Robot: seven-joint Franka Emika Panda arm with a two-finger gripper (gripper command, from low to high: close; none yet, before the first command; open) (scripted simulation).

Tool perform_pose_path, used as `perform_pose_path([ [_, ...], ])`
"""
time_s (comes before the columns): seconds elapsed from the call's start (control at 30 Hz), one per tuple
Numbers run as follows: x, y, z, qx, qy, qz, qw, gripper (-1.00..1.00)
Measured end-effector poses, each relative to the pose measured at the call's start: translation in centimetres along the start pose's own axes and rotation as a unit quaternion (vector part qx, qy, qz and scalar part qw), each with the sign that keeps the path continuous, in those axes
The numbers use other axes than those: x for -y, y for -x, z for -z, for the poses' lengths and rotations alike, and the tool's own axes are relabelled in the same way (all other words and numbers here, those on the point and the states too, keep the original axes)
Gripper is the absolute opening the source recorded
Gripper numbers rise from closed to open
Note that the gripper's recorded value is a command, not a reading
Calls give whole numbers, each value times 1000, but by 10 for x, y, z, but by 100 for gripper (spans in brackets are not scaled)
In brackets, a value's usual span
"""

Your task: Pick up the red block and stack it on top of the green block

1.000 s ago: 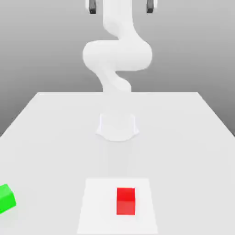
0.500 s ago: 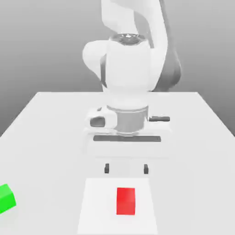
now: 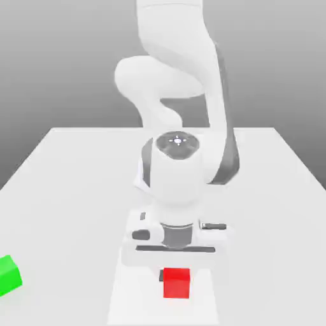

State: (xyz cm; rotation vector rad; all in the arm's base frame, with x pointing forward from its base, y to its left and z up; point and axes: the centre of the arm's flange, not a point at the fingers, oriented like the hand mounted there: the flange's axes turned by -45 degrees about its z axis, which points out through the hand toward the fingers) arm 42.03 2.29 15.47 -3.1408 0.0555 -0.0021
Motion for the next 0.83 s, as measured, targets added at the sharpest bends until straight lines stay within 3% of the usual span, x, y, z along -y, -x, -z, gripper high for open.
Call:
perform_pose_path([
  [0.17, -5, -1, 50, 1, 0, -6, 1000, -100],
  [0.37, -145, -28, 67, 4, -3, -174, 985, -100],
  [0.57, -294, -7, 84, 2, -2, -333, 943, -100],
  [0.7, -346, 9, 49, 0, 0, -385, 923, -100],
  [0.73, -348, 10, 36, 0, 0, -388, 922, 100],
  [0.83, -348, 10, 36, 0, 0, -388, 922, 100],
])
